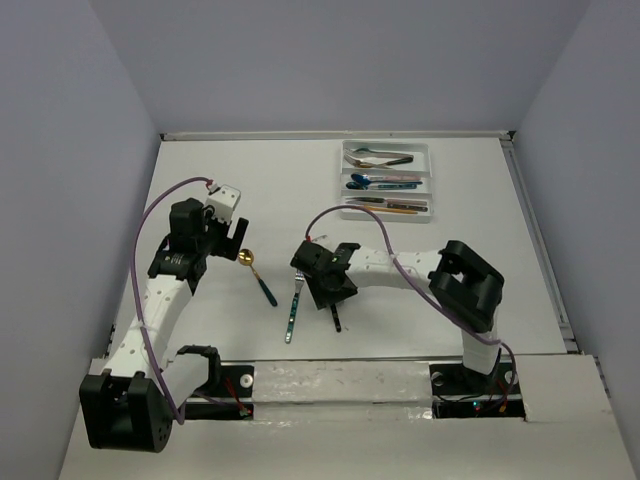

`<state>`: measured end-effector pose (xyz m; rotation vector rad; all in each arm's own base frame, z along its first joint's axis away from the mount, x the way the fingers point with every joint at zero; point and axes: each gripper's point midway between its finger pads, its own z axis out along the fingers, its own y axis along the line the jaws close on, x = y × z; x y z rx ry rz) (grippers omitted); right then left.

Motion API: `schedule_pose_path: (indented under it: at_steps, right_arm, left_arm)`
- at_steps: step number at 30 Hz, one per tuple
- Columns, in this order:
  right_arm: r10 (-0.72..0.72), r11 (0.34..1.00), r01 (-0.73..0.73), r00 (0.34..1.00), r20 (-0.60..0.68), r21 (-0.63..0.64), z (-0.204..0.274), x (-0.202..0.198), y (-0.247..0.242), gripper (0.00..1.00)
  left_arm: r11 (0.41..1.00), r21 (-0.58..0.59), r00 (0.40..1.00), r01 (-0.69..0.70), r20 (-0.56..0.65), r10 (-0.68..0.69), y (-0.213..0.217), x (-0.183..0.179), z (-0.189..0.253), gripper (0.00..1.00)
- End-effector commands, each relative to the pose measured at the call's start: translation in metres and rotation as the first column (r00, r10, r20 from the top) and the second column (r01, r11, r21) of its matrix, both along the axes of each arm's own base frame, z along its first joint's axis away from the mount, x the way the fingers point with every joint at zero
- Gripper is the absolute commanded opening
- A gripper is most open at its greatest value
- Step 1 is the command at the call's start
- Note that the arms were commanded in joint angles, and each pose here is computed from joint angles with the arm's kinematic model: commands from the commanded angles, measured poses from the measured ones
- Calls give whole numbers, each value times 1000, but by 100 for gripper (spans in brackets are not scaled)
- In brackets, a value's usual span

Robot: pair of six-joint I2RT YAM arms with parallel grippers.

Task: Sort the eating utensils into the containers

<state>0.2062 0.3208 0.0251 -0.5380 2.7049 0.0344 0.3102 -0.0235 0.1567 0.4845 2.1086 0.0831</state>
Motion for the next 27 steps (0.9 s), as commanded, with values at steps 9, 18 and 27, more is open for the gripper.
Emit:
schedule_pose_path:
  at_steps: [9, 18, 27]
  right_arm:
    - [-105, 991, 106, 994, 17, -82, -36, 5, -26, 25]
    - [68, 996, -53, 969, 237, -70, 26, 53, -19, 0]
    - [290, 957, -183, 529, 797, -226, 230, 229, -41, 0]
  left_arm:
    - [1000, -1, 1000, -14, 1, 14, 3, 0, -2, 99]
    - [1000, 4, 1000, -14, -17, 14, 3, 1, -7, 99]
    - [1000, 17, 999, -16, -44, 17, 5, 5, -17, 99]
